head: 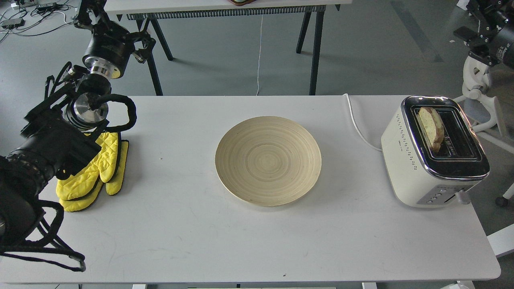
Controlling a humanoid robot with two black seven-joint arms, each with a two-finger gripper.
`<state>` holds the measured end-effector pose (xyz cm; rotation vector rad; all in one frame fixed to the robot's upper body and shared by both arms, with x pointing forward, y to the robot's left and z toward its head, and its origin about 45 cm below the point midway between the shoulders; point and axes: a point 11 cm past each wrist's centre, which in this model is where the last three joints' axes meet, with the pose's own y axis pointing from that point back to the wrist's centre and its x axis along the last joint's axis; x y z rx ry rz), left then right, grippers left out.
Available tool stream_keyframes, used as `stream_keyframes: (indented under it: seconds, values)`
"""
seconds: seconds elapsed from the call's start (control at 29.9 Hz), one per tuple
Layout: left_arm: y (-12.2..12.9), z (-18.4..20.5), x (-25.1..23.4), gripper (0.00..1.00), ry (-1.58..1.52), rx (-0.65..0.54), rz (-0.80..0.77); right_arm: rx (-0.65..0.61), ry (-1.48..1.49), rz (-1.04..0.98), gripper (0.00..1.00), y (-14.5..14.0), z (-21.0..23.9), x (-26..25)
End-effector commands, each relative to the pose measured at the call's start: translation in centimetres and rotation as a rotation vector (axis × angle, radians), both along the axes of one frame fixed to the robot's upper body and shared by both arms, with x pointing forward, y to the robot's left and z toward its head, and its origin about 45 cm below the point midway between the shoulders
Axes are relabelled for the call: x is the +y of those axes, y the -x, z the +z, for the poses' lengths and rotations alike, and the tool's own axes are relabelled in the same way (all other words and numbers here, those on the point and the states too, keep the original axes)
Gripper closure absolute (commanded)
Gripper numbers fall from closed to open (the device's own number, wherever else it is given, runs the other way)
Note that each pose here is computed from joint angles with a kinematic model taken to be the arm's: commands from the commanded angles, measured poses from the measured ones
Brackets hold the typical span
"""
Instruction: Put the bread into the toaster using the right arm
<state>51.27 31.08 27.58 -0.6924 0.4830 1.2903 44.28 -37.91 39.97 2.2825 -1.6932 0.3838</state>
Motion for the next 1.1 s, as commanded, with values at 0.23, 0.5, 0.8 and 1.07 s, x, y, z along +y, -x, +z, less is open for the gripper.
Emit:
stream_keyframes:
  seconds: [0.23,0.5,0.8,1.07]
  values:
    - [0.0,0.0,0.1,0.0,-0.001,0.0,0.002,-0.042,-0.387,-0.038,0.0,-4.0,-3.5,3.6]
    - [0.0,0.0,0.1,0.0,-0.001,0.0,0.002,-0.055,-0.806,-0.171,0.0,-5.6,-7.0,2.8]
    - [0.0,0.1,0.1,0.0,0.003,-0.002,0.004,-0.064,-1.029,-0.18,0.0,-5.2,-9.9,0.5]
    - [0.0,0.0,0.1,0.0,0.0,-0.001,0.002,-0.06,-1.033,-0.164,0.0,-5.1,-10.0,0.6]
